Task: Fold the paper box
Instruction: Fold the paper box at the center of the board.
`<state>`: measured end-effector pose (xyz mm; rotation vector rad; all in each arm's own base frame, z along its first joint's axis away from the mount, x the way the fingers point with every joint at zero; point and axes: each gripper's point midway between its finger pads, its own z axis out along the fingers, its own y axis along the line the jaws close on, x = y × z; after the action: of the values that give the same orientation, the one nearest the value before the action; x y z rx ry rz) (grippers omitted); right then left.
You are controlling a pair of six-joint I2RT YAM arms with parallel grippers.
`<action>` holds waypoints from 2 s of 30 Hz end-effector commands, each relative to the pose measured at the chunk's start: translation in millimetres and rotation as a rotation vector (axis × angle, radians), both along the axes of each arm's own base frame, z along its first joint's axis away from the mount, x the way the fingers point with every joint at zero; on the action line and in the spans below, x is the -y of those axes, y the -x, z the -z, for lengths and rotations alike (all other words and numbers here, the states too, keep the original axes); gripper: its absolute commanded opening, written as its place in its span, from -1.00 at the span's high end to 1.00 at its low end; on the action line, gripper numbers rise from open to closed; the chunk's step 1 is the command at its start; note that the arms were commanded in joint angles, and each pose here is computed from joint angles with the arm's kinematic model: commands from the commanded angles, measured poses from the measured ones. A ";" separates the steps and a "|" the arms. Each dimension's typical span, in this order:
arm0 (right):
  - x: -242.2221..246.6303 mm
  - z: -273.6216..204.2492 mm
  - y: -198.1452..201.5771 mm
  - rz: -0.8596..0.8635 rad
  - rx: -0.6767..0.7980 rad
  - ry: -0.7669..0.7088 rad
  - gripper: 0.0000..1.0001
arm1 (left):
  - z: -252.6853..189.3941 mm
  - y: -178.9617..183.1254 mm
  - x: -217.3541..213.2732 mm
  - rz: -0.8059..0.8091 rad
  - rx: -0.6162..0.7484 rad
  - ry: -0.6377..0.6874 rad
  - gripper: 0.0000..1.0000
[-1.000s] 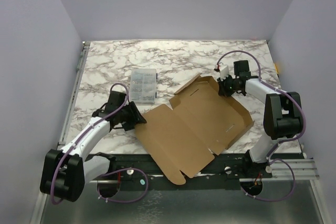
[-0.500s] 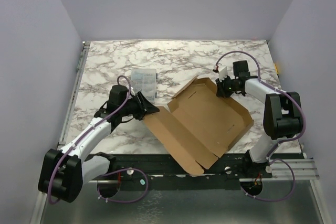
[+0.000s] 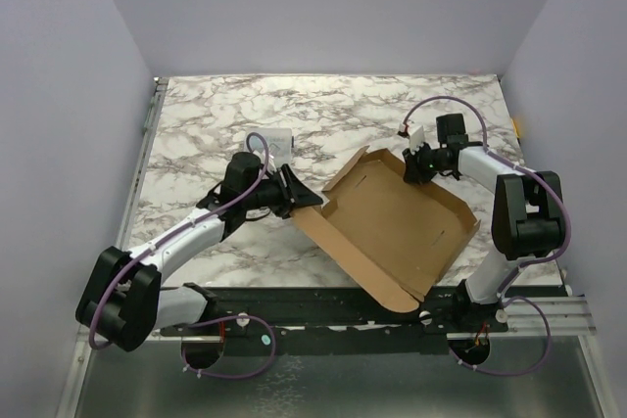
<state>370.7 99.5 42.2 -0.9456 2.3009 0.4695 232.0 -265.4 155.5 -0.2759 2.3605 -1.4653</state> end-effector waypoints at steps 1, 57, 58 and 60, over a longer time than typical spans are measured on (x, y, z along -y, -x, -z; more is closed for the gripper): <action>-23.9 -3.0 28.8 -0.080 -0.090 -0.107 0.74 | 15.2 -3.4 5.6 0.020 -0.006 -0.032 0.00; -20.7 -24.5 37.6 0.015 -0.178 -0.327 0.56 | -61.2 -109.3 29.2 0.557 0.609 -0.454 0.52; -23.9 -27.5 40.0 -0.002 -0.182 -0.347 0.48 | -65.0 -112.7 30.7 0.560 0.632 -0.457 0.51; -29.0 -33.2 43.6 -0.028 -0.187 -0.381 0.33 | -72.3 -120.6 34.5 0.554 0.655 -0.453 0.51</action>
<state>339.6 110.1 61.8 -0.7310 2.3064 0.8379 339.4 -288.2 209.5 0.7987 2.2867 -0.9375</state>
